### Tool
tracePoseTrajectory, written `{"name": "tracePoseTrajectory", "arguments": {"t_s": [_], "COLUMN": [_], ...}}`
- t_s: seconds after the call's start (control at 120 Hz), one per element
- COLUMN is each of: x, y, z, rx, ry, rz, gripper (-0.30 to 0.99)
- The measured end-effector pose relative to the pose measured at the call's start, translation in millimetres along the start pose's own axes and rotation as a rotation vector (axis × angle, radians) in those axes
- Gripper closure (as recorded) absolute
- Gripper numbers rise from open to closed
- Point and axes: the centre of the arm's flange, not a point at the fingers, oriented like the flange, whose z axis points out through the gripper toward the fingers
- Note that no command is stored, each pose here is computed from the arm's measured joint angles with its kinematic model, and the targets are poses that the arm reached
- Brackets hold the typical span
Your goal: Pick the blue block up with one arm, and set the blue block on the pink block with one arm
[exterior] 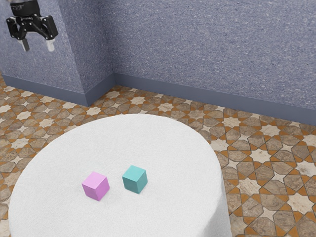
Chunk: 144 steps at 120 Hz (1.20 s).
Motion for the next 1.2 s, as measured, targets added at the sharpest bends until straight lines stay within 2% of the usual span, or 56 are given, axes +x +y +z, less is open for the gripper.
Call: {"name": "tracePoseTrajectory", "arguments": {"t_s": [0.133, 0.325, 0.392, 0.425, 0.458, 0.525, 0.617, 0.7, 0.767, 0.858, 0.975, 1.2], "x": [10, 15, -29, -38, -40, -16, 49, 82, 93, 95, 92, 77], "y": [-2, -1, 20, 50, 84, 145, 204, 224, 228, 243, 243, 252], "z": [-7, -16, -88, -101, -102, -63, 41, 123, 170, 205, 248, 322], "rx": [0.003, 0.006, 0.008, 0.003, -0.004, 0.006, 0.049, 0.056, 0.047, 0.039, 0.025, -0.044], "ry": [0.090, 0.157, 0.313, 0.351, 0.363, 0.306, 0.171, 0.059, 0.002, -0.020, -0.049, -0.033], "rz": [0.016, 0.037, 0.086, 0.145, 0.210, 0.307, 0.370, 0.385, 0.387, 0.406, 0.406, 0.392], "gripper": [0.02, 0.02, 0.02, 0.02, 0.02, 0.02, 0.02, 0.02, 0.02, 0.02, 0.02, 0.02]}}
